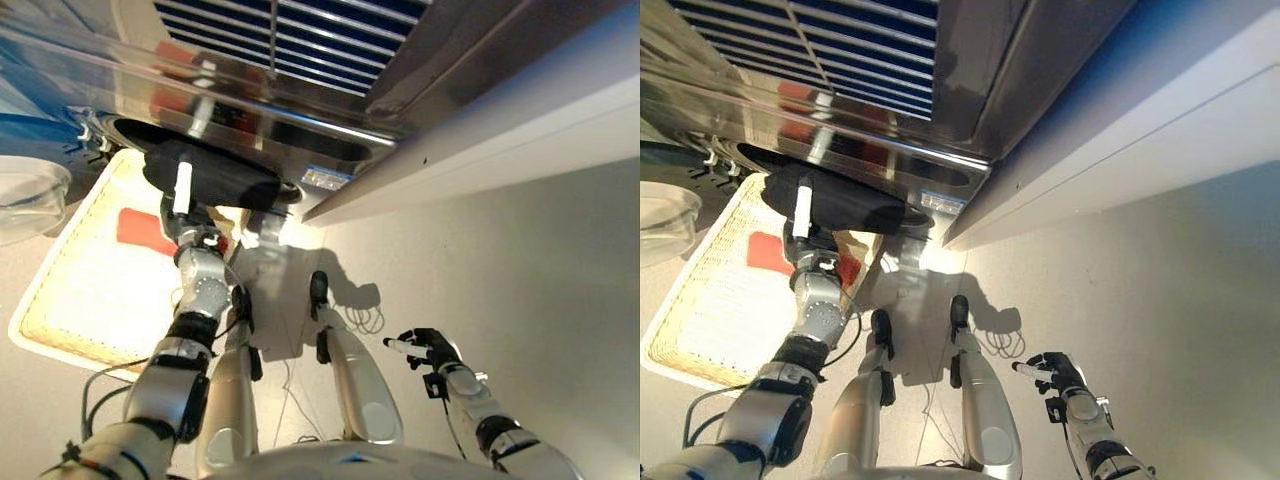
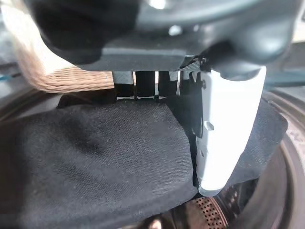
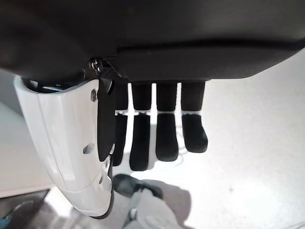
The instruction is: Pick up the clothes and place them into the washing machine
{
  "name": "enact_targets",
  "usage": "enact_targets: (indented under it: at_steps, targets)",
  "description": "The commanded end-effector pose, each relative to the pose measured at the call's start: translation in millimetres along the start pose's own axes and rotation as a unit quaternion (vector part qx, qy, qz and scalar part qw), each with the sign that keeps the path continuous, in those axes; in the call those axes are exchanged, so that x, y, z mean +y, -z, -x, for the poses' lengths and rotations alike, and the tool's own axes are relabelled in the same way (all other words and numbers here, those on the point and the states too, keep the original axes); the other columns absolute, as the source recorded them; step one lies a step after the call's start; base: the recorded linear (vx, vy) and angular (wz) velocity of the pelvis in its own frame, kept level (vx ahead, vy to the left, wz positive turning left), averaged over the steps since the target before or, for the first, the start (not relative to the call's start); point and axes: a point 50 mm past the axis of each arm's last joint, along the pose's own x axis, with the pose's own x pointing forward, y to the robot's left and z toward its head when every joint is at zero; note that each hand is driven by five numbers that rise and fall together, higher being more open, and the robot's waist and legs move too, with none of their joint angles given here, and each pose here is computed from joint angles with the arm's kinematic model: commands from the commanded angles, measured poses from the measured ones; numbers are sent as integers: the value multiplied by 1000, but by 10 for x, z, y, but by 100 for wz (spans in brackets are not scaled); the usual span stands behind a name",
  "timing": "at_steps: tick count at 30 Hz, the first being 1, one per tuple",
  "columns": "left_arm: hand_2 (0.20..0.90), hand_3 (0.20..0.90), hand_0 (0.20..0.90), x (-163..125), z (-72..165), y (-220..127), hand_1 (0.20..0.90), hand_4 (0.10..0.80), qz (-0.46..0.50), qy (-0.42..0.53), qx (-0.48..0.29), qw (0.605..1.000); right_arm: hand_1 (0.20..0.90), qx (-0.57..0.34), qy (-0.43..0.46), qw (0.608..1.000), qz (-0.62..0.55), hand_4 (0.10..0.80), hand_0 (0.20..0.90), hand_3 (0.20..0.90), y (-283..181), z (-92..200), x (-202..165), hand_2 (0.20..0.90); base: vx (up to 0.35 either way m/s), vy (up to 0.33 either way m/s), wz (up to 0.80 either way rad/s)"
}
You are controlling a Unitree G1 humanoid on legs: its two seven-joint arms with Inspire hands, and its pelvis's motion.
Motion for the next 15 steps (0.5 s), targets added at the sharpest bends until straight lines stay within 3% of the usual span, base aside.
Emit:
enact_targets:
  at_steps: [1, 6, 15]
  targets:
    - [200, 200, 200, -403, -262, -614, 200, 300, -4, 52, -107, 993, 900, 31, 38, 999, 6, 800, 900, 900, 246, 119, -293, 900, -28, -5, -4]
    - [200, 200, 200, -416, -458, -1076, 200, 300, -54, 25, -146, 988, 900, 28, 40, 999, -3, 800, 900, 900, 250, 132, -341, 900, 51, 8, -6]
    - [200, 200, 200, -380, -562, -1580, 200, 300, -75, -6, -188, 979, 900, 28, 33, 999, -21, 800, 900, 900, 290, 156, -321, 900, -9, 14, -13]
